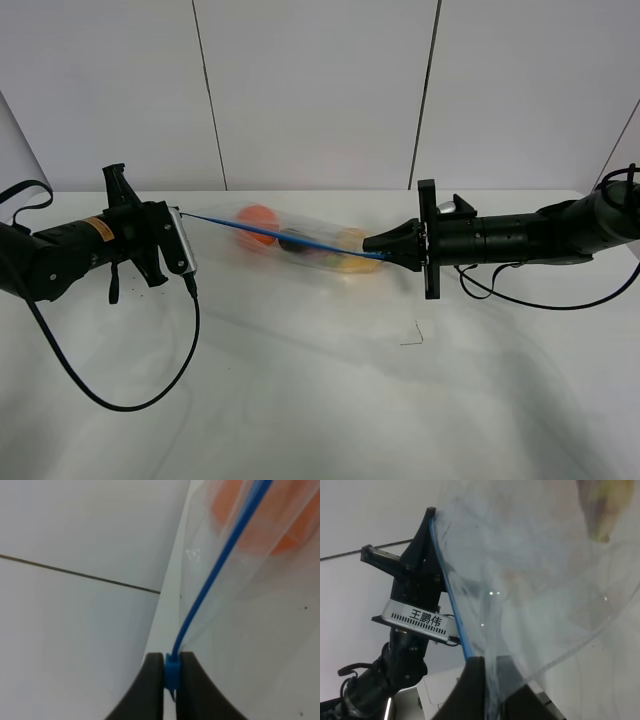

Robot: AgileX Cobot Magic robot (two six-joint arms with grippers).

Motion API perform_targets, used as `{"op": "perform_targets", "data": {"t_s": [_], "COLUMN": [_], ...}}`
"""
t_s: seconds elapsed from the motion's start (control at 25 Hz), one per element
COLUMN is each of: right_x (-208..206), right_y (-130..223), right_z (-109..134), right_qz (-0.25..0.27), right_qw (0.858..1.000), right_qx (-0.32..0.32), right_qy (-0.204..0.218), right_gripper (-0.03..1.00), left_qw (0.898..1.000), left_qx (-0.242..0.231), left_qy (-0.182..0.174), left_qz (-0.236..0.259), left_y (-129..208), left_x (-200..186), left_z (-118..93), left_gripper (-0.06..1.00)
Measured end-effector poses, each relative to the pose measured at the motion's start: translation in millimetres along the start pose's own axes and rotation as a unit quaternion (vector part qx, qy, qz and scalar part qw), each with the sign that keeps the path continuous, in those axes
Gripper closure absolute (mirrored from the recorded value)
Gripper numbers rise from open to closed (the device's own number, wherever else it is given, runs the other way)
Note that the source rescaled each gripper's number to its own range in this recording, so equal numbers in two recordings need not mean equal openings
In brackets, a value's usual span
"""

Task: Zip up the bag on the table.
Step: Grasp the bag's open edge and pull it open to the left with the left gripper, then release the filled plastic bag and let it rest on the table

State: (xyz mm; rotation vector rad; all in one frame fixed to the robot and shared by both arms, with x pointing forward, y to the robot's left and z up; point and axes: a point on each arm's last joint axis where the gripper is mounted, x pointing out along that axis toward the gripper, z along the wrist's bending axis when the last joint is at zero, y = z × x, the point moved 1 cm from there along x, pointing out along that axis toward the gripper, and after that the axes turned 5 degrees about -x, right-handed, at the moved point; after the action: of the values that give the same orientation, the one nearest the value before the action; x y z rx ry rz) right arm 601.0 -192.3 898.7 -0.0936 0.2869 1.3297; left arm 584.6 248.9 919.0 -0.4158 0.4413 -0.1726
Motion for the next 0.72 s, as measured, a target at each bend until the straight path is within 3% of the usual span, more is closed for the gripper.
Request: {"op": "perform_targets", "data": {"t_s": [0.08, 0.16, 0.2, 0.32, 0.4, 0.64, 0.72], "right_x": [0.0, 0.0, -0.3, -0.6, -0.6, -0.9, -0.9], "right_y": [0.0, 0.7, 0.9, 0.9, 0.9, 0.7, 0.8], "right_z": [0.0, -0.6, -1.0, -1.2, -1.2, -1.3, -1.4], "right_qz": [0.000, 0.003, 0.005, 0.005, 0.005, 0.005, 0.005], "right_qw": [1.000, 1.000, 1.000, 1.000, 1.000, 1.000, 1.000], "right_qx": [0.000, -0.002, -0.003, -0.003, -0.003, -0.003, -0.003], "right_qy": [0.000, 0.003, 0.005, 0.005, 0.005, 0.006, 0.006], "right_gripper": [0.97, 0.97, 0.97, 0.97, 0.97, 0.97, 0.97], "left_qw": [1.000, 1.000, 1.000, 0.999, 0.998, 0.994, 0.988], "left_qx": [0.000, -0.010, -0.016, -0.031, -0.049, -0.102, -0.146], "left_qy": [0.000, -0.003, -0.005, -0.001, 0.001, -0.001, -0.002], "left_qz": [0.000, 0.008, 0.014, 0.027, 0.034, 0.044, 0.046], "left_y": [0.0, 2.7, 4.9, 9.0, 11.1, 15.1, 15.3], "left_x": [0.0, -0.3, -0.5, -0.9, -1.1, -1.7, -1.7], "left_z": [0.0, 0.9, 1.5, 1.3, 0.9, 1.7, 1.3], "left_gripper": [0.92, 0.79, 0.70, 0.29, 0.13, 0.03, 0.02]}}
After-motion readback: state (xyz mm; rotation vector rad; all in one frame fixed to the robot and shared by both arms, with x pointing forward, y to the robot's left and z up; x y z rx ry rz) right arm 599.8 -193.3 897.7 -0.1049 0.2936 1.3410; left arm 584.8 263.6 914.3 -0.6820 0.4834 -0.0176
